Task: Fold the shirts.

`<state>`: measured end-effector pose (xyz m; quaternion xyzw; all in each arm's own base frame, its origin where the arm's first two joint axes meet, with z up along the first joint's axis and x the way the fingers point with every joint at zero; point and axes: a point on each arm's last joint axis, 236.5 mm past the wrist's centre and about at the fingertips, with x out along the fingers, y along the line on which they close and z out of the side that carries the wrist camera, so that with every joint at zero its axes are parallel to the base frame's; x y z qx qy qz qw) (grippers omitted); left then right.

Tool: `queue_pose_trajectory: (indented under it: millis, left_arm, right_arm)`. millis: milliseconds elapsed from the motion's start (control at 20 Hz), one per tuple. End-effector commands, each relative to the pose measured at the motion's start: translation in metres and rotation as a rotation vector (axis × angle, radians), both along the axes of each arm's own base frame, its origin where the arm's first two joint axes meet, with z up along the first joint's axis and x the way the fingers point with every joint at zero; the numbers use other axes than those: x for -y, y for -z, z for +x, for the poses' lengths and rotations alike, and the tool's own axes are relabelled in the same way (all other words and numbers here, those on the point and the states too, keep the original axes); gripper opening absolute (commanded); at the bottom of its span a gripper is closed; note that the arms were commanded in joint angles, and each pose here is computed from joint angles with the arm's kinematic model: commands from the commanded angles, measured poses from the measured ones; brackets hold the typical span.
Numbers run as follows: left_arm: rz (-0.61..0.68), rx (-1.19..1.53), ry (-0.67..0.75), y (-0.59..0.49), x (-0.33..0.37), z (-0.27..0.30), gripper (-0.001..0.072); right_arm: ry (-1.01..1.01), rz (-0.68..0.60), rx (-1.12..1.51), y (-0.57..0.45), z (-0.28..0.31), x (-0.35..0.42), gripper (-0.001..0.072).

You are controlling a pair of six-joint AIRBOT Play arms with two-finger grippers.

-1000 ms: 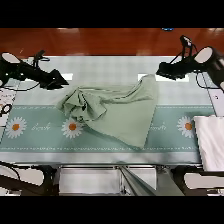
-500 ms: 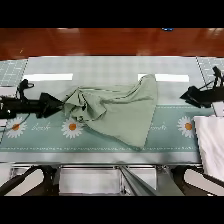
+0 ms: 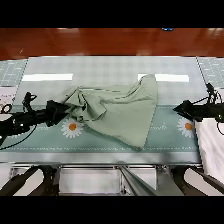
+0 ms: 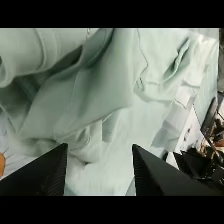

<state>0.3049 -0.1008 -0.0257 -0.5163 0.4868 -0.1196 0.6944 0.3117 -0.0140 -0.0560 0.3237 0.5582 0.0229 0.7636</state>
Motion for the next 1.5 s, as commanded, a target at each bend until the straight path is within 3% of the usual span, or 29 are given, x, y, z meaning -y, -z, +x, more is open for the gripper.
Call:
queue_pose_trajectory:
  millis: [0,600,650,700,750,1050,1200,1450]
  left_arm:
    - [0.000,0.054,-0.049,-0.005,0.006,0.016,0.0507]
    - [0.091,0.040,-0.040,0.019,0.023,0.072,0.0505]
    - [0.074,0.019,-0.031,0.022,0.027,0.076,0.0460]
    - [0.049,0.006,-0.007,0.022,0.031,0.079,0.0144]
    - [0.047,0.027,0.025,0.018,0.033,0.084,0.0017]
    - [0.047,0.149,0.079,-0.022,0.022,0.108,0.0017]
    - [0.045,0.153,0.077,-0.025,0.020,0.109,0.0017]
    - [0.043,0.153,0.081,-0.025,0.021,0.109,0.0017]
  right_arm:
    - [0.008,0.019,0.013,-0.001,0.001,-0.004,0.0408]
    - [0.012,0.015,0.016,-0.001,0.002,-0.003,0.0408]
    - [0.015,0.013,0.018,-0.001,0.003,-0.002,0.0408]
    - [0.020,0.008,0.023,-0.001,0.004,0.000,0.0408]
    - [0.032,0.002,0.033,-0.001,0.007,0.002,0.0408]
    - [0.115,0.099,0.055,0.006,0.039,0.001,0.0408]
    - [0.028,0.213,-0.040,0.027,0.045,-0.026,0.0408]
    - [-0.158,0.222,-0.090,0.044,0.068,-0.083,0.0408]
